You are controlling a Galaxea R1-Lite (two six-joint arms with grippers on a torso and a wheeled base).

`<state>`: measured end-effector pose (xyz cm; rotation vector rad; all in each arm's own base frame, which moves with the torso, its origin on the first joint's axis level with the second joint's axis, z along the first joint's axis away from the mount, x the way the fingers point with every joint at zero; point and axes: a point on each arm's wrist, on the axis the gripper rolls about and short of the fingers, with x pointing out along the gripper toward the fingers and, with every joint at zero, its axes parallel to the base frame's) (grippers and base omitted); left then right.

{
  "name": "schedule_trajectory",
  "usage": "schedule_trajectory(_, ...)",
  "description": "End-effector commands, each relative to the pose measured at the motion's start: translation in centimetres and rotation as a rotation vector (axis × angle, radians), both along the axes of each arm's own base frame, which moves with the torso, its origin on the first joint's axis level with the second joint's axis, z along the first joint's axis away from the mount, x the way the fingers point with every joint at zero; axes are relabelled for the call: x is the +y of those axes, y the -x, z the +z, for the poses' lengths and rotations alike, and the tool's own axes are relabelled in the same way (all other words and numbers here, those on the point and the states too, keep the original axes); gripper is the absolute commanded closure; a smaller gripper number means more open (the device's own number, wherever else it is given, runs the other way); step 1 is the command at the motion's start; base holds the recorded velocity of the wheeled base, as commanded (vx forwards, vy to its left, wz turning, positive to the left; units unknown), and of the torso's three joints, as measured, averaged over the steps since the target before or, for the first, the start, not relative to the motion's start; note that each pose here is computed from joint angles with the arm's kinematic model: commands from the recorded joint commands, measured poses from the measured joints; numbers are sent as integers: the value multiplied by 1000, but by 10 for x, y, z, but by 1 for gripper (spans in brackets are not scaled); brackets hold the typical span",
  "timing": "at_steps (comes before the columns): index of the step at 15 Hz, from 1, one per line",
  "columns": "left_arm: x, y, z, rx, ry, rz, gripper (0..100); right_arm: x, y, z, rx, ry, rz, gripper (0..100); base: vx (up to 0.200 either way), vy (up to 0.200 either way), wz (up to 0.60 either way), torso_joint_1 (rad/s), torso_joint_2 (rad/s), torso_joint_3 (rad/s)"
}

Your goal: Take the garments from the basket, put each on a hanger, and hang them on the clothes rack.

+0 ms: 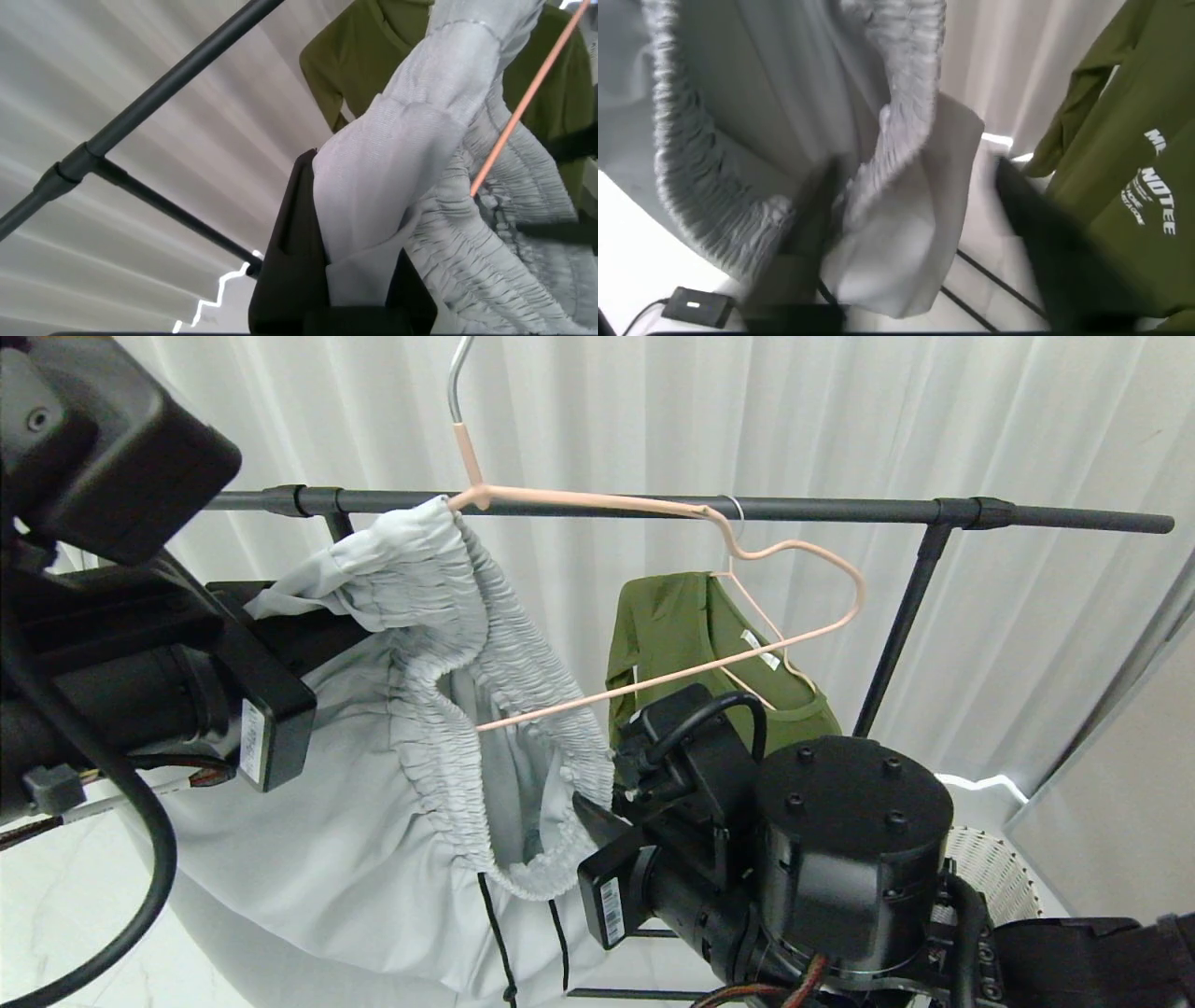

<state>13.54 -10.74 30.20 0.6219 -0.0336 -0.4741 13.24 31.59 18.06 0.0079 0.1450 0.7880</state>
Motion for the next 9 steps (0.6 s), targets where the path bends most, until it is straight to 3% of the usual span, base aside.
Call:
schedule_trajectory(1, 1, 0, -2, 2, -6, 12, 100, -2, -2, 2, -4, -4, -24, 100, 0, 0, 0, 0, 0, 0)
schedule_trajectory(4, 7, -4, -7, 8, -30, 115, 100, -22, -19, 4, -13, 2, -165, 100, 0, 0, 0, 0, 0, 0)
schedule_trajectory(9, 14, -3, -14, 11, -63, 156, 100, -67, -50, 18, -37, -19, -335, 100, 0, 0, 0, 0, 0, 0)
